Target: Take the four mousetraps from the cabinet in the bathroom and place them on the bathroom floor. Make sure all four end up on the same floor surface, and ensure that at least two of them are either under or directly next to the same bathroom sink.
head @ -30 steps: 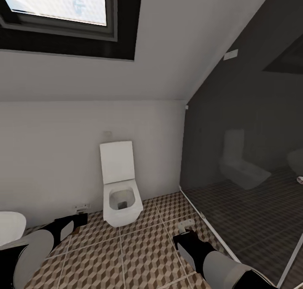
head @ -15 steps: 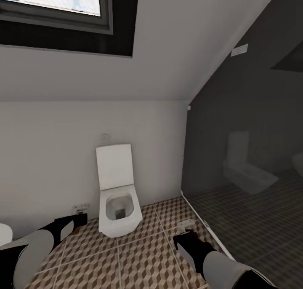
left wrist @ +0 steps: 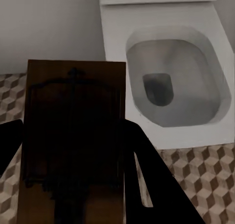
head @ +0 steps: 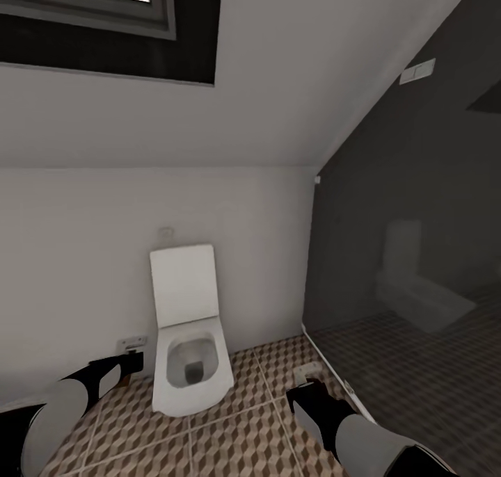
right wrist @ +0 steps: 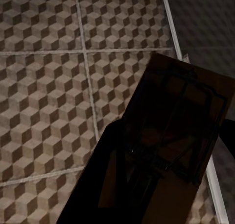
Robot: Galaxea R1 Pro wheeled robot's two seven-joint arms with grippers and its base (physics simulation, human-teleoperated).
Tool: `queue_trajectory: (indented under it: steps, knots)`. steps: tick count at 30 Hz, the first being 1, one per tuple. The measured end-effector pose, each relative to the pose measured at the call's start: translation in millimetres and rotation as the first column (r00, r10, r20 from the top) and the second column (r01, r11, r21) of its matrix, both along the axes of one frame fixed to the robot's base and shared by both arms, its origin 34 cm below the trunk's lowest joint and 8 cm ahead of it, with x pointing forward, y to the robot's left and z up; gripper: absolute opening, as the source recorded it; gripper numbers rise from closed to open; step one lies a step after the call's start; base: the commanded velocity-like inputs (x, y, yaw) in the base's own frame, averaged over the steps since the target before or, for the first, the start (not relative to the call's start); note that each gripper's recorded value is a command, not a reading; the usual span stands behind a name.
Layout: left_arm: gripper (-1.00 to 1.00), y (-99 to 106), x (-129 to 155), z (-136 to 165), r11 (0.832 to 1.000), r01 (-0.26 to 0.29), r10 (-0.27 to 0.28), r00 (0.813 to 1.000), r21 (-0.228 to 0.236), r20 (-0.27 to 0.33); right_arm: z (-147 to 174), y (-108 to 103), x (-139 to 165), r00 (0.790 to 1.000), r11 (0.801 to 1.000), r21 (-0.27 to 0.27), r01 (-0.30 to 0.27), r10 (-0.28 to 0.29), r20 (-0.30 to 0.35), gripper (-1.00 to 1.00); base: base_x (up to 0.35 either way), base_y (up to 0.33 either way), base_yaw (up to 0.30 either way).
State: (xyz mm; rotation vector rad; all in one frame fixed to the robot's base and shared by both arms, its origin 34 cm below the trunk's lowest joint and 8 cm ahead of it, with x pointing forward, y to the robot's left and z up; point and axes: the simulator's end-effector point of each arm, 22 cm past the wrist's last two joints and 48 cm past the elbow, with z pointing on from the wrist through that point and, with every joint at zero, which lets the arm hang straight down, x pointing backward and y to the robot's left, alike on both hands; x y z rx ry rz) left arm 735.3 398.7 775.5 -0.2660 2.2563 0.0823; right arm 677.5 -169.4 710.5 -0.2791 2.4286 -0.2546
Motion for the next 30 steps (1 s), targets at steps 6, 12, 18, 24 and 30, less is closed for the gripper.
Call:
queue_trajectory:
  steps: [6, 12, 18, 24, 30]
  knots:
    - [-1.0, 1.2, 0.0, 0.4, 1.0, -0.002, 0.002, 1.0, 0.0, 0.002, 0.3, 1.1, 0.2, 1.0, 1.0, 0.002, 0.0, 0.0, 0.001, -1.0, 0.323, 0.0, 0.0]
    - [-1.0, 2.0, 0.1, 0.7, 1.0, -0.003, 0.003, 1.0, 0.0, 0.003, 0.2, 1.3, 0.0, 1.0, 1.0, 0.003, 0.0, 0.0, 0.0, -1.0, 0.318, 0.0, 0.011]
    - [-1.0, 1.8, 0.4, 0.4, 1.0, -0.002, 0.002, 1.0, 0.001, 0.003, -0.5, -0.7, 0.1, 1.0, 1.0, 0.0, 0.001, -0.001, -0.002, -1.0, 0.132, 0.0, 0.196]
    - [-1.0, 1.9, 0.6, 0.5, 1.0, -0.002, 0.002, 1.0, 0.002, 0.004, -0.7, -1.0, 0.1, 1.0, 1.0, -0.001, 0.001, -0.001, -0.003, -1.0, 0.018, 0.0, 0.263]
    - [-1.0, 1.9, 0.6, 0.5, 1.0, -0.002, 0.002, 1.0, 0.002, 0.004, -0.9, -1.8, 0.0, 1.0, 1.0, -0.001, 0.002, -0.002, -0.003, -1.0, 0.002, 0.0, 0.272]
